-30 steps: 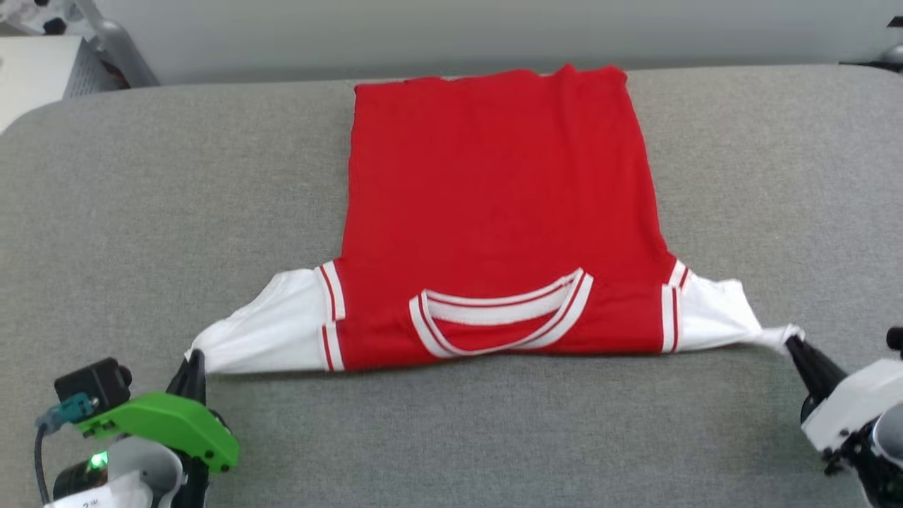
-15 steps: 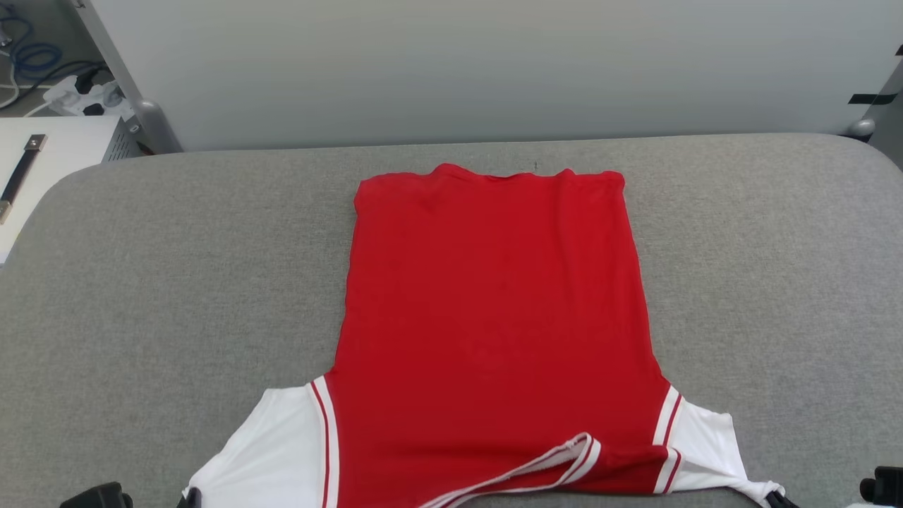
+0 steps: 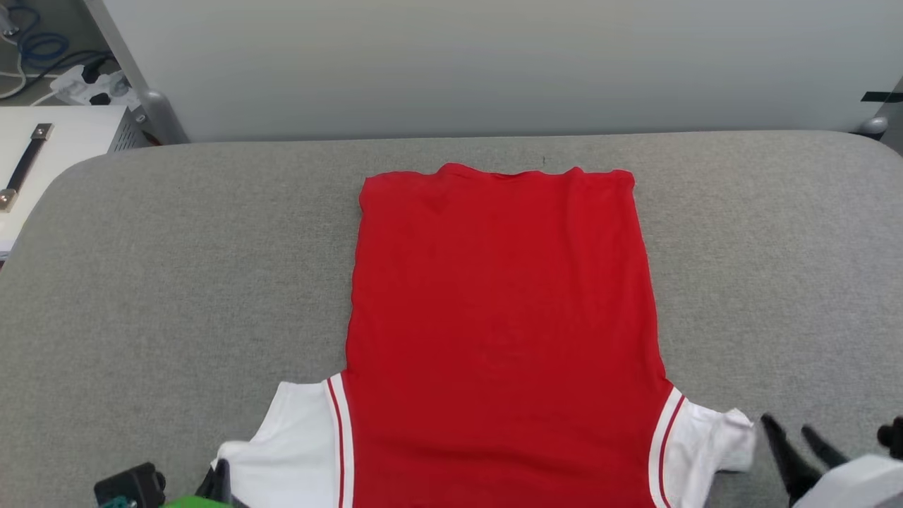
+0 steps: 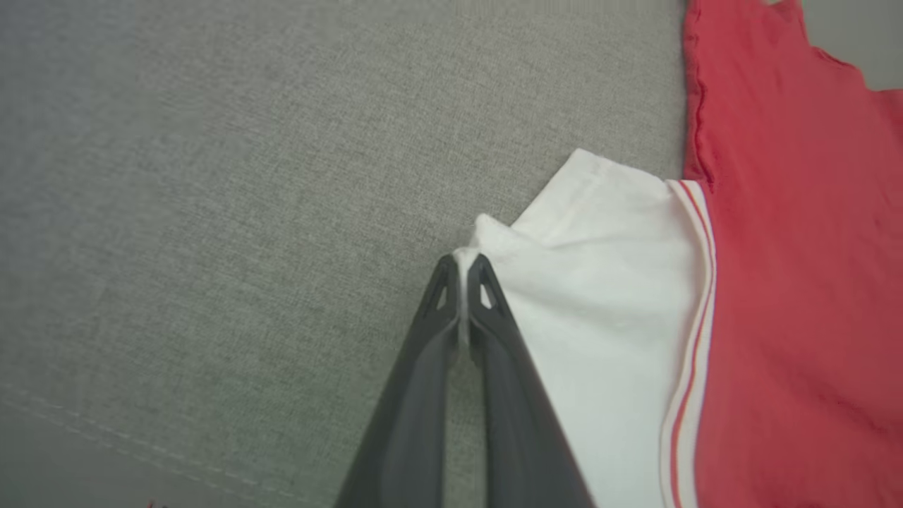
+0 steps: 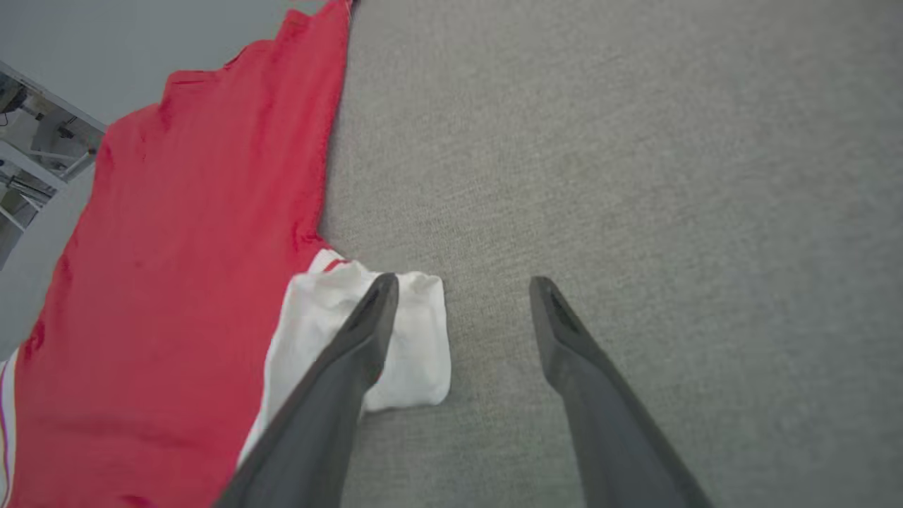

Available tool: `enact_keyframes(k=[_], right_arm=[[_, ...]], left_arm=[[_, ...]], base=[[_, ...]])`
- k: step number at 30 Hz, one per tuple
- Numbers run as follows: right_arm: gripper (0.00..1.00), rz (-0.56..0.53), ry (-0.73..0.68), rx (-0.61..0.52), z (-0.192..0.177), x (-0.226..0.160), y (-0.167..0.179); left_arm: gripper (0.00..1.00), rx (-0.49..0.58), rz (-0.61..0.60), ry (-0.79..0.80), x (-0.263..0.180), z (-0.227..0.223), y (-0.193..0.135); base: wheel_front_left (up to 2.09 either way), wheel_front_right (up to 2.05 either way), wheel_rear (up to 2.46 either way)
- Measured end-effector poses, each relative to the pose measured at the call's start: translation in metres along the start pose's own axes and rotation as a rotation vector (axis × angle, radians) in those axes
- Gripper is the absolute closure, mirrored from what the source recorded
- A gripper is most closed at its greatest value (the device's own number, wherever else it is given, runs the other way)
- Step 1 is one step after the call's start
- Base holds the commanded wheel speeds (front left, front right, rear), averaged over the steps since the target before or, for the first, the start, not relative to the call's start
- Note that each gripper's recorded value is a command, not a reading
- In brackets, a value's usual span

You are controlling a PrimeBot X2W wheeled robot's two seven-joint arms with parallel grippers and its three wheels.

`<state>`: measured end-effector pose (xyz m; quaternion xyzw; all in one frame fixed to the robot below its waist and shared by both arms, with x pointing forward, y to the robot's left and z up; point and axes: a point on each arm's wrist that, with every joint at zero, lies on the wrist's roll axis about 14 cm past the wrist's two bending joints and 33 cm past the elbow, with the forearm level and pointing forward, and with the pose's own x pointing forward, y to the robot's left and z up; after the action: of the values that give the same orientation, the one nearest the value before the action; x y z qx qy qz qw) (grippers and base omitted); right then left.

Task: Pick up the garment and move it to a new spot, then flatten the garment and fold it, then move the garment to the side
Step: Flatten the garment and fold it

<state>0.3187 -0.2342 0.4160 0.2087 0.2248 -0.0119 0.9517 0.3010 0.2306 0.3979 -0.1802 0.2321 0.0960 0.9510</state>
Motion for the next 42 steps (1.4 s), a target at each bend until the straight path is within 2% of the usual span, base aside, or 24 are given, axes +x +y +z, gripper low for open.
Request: enact_keyframes(k=[1, 4, 8, 12, 17, 25, 33, 39, 42], right_arm=[[0.00, 0.007, -0.045, -0.047, 0.016, 0.006, 0.002], [0.00, 0.029, -0.148, -0.088, 0.056, 0.024, 0.012], [0.00, 0.043, -0.198, -0.117, 0.093, 0.054, 0.020], [0.00, 0.046, -0.175, -0.139, 0.118, 0.087, 0.024], [0.00, 0.062, -0.062, -0.168, 0.137, 0.136, 0.036], [0.00, 0.089, 0.246, -0.258, 0.128, 0.205, 0.066], [0.00, 0.131, 0.406, -0.321, 0.113, 0.259, 0.102], [0.00, 0.151, 0.491, -0.334, 0.082, 0.294, 0.115], [0.00, 0.145, 0.586, -0.334, 0.055, 0.303, 0.113]], left_arm=[[1.00, 0.012, -0.016, -0.019, 0.002, 0.005, -0.006], [1.00, 0.034, -0.052, -0.070, 0.006, 0.020, -0.021], [1.00, 0.064, -0.080, -0.123, 0.007, 0.035, -0.036], [1.00, 0.085, -0.098, -0.156, 0.008, 0.045, -0.047], [1.00, 0.114, -0.121, -0.196, 0.011, 0.057, -0.060], [1.00, 0.125, -0.149, -0.206, 0.021, 0.063, -0.081], [1.00, 0.128, -0.138, -0.192, 0.034, 0.058, -0.086], [1.00, 0.125, -0.100, -0.173, 0.043, 0.051, -0.078], [1.00, 0.125, -0.075, -0.158, 0.047, 0.045, -0.071]], base=[[0.00, 0.00, 0.00], [0.00, 0.00, 0.00], [0.00, 0.00, 0.00], [0.00, 0.00, 0.00], [0.00, 0.00, 0.00], [0.00, 0.00, 0.00], [0.00, 0.00, 0.00], [0.00, 0.00, 0.00], [0.00, 0.00, 0.00]])
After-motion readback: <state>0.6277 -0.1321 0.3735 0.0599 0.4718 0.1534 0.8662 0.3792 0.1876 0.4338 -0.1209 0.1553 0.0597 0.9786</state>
